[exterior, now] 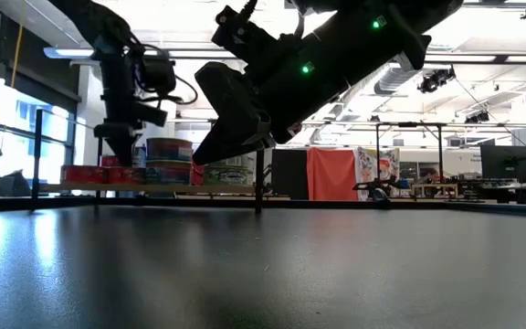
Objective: Stack canned seafood by type on shelf
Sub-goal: Stack the red tuna can on the top of the other red tuna can
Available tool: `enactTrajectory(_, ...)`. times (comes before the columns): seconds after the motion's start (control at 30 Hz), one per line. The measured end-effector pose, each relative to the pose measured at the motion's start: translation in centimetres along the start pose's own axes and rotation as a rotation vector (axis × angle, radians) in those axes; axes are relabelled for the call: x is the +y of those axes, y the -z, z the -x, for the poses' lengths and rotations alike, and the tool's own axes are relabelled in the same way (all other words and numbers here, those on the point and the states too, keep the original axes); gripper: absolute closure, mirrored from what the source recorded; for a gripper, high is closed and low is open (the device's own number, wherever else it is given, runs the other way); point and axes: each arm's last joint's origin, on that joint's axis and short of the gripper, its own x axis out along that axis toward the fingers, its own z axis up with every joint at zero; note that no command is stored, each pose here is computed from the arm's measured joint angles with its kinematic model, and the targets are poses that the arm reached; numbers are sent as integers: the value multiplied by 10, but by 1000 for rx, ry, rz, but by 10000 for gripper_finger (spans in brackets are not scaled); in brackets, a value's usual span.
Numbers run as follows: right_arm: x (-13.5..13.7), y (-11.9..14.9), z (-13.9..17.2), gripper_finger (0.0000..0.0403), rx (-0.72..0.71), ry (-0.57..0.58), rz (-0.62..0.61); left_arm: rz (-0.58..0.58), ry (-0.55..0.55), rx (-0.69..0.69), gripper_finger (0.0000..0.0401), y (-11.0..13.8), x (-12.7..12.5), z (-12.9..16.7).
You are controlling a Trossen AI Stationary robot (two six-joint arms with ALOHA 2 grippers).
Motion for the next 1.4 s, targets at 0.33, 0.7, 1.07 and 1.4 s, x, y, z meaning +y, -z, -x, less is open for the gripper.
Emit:
enactTrajectory(0.33,0,0,0,402,0,0,1,12,92,58,401,7,-25,17)
enactTrajectory(0.7,0,0,0,402,0,0,1,-22,453,82,401,9,-68,34)
enactTrajectory(1.07,0,0,0,402,0,-1,1,88,76,84,401,-2,-98,37)
enactTrajectory(1.4,4,1,3,402,-2,-10,11,110,74,-11,401,-3,-131,17)
